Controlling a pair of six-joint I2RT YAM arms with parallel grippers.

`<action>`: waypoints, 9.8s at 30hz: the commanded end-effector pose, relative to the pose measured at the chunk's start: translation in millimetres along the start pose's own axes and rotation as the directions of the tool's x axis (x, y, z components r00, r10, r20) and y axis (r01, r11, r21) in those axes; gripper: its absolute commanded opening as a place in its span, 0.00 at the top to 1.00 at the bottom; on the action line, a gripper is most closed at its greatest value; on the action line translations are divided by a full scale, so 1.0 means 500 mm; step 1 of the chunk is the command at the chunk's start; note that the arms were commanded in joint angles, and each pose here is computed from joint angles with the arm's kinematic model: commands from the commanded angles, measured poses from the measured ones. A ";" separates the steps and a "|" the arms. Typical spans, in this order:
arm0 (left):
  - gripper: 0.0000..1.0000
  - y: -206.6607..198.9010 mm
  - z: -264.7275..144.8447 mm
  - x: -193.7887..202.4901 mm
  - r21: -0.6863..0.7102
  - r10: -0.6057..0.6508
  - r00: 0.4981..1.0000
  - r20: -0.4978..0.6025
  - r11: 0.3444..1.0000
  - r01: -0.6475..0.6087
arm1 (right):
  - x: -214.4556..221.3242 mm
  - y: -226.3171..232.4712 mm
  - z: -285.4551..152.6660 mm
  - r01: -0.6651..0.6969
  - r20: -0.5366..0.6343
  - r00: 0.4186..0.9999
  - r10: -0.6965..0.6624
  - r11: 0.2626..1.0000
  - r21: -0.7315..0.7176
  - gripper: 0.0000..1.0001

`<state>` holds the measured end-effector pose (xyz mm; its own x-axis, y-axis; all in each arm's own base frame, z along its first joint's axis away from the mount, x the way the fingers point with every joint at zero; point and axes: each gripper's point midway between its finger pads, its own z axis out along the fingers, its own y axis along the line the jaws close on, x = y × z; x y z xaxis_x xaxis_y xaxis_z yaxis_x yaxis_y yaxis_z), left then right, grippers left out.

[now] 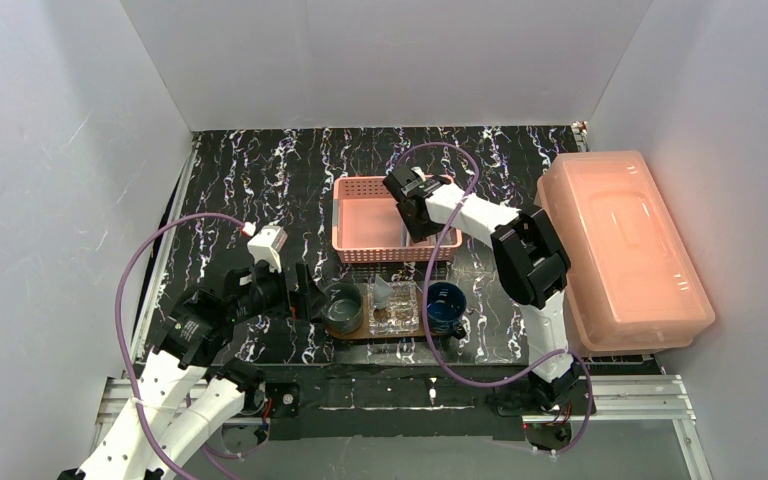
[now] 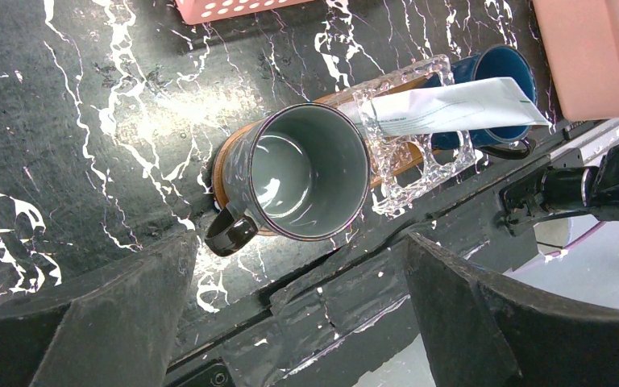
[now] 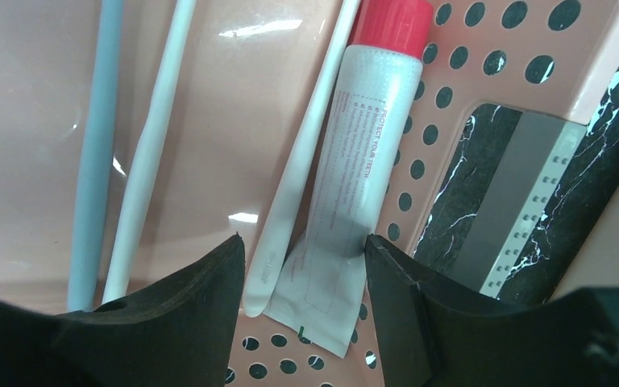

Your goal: Prepare toiletry sets of a toothbrush and toothpaste on the tray

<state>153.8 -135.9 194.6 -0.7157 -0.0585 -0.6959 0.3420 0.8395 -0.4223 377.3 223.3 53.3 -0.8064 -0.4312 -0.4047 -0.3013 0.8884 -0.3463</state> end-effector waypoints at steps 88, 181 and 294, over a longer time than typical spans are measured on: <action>0.01 -0.223 -0.139 -0.133 0.314 -0.204 0.969 -0.140 0.919 0.239 | 0.091 0.111 -0.708 0.647 0.793 0.589 -0.153 0.677 -0.350 0.99; 1.00 -0.266 -0.210 -0.136 0.558 -0.271 0.960 0.070 0.809 0.188 | -0.015 0.051 -0.833 0.227 0.423 0.465 0.778 0.357 -0.906 0.35; 0.02 -0.151 -0.136 -0.091 0.287 -0.124 0.985 0.116 0.954 0.086 | 0.054 -0.019 -0.802 0.306 0.564 0.734 0.377 0.559 -0.771 0.99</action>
<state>120.6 -170.6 302.1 -0.7056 -0.2604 -0.6591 0.4255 0.5881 -0.6878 146.0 288.2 379.1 -0.4682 0.0090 -0.8836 -0.8193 0.3701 0.4379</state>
